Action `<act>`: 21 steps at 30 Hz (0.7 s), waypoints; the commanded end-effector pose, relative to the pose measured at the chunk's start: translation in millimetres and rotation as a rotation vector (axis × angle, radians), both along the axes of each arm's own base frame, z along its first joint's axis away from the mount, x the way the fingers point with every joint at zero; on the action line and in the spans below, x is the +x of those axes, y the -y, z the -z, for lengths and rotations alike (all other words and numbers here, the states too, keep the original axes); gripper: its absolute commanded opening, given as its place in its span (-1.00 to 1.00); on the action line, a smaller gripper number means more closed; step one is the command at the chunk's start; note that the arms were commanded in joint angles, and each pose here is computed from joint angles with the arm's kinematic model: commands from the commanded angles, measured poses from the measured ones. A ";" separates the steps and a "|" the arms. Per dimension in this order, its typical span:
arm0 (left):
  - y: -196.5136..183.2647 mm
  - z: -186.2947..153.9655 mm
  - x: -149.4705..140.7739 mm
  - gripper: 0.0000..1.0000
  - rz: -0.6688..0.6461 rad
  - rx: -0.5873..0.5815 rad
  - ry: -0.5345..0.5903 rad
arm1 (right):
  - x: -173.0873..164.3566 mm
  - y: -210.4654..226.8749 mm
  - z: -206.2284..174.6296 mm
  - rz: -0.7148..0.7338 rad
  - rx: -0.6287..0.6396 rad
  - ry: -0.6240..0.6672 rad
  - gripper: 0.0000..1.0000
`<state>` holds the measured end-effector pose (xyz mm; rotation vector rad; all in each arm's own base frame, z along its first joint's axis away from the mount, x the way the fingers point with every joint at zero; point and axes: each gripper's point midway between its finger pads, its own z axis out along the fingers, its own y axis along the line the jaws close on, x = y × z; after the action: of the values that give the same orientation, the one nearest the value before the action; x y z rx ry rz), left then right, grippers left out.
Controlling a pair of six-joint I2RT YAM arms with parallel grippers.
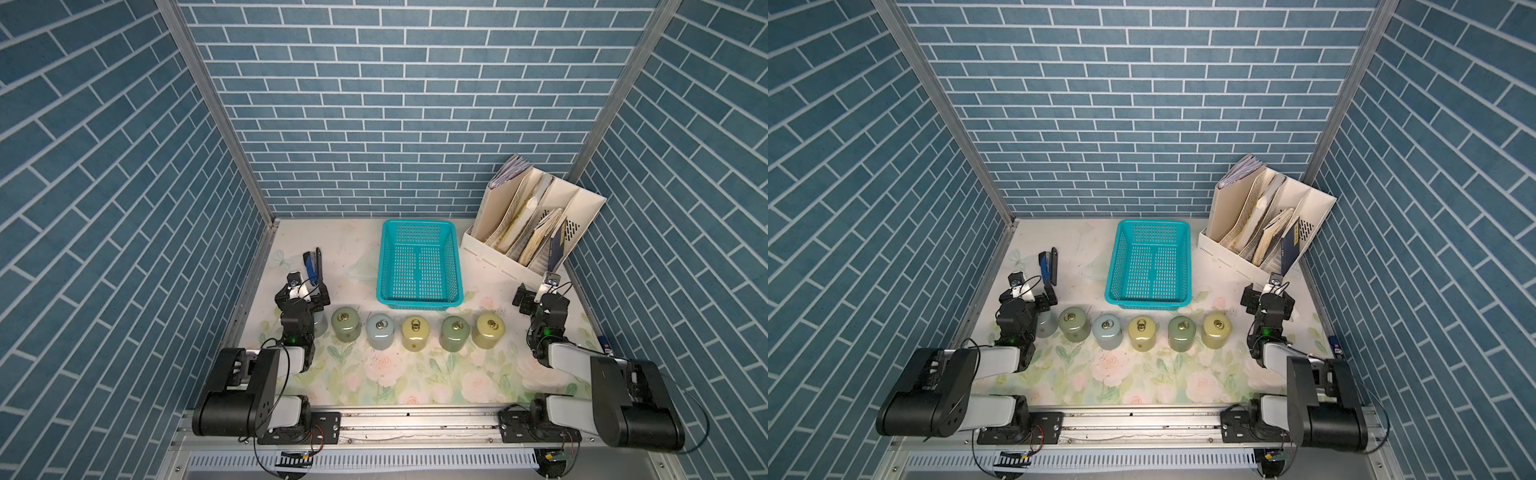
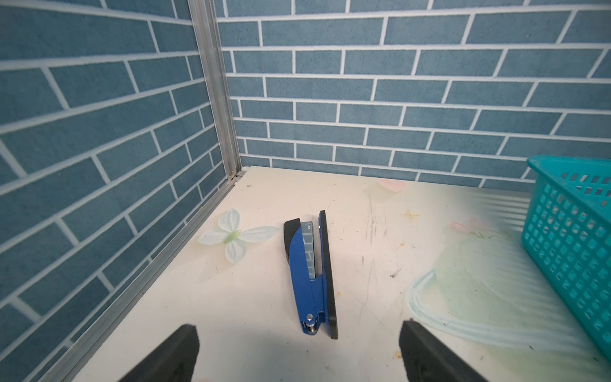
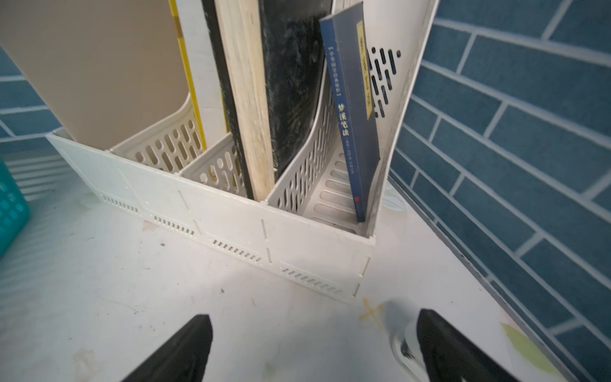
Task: Take the tea canister out of the basket
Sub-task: Reset both arms
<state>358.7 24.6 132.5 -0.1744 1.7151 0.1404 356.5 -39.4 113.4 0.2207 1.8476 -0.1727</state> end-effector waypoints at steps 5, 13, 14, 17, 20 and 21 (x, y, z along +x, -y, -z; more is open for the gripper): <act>10.9 -4.7 2.5 1.00 0.058 0.026 0.068 | 18.4 -18.8 -22.0 -0.108 -0.048 0.141 1.00; 12.9 2.5 12.8 1.00 0.062 0.035 0.027 | 11.8 -33.1 -12.9 -0.158 -0.091 0.165 1.00; 13.2 3.3 13.3 1.00 0.064 0.035 0.021 | 12.6 -33.1 -14.2 -0.156 -0.094 0.165 1.00; 13.3 3.3 13.4 1.00 0.064 0.033 0.022 | 12.9 -33.8 -14.7 -0.158 -0.097 0.169 1.00; 13.0 3.6 14.1 1.00 0.066 0.030 0.020 | 12.9 -33.9 -13.5 -0.156 -0.096 0.160 1.00; 12.9 3.8 14.7 1.00 0.068 0.029 0.019 | 13.0 -34.6 -14.5 -0.159 -0.097 0.167 1.00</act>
<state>368.6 14.9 131.0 -0.1145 1.6831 0.1219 364.5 -6.1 114.3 0.0369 1.7285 -0.1131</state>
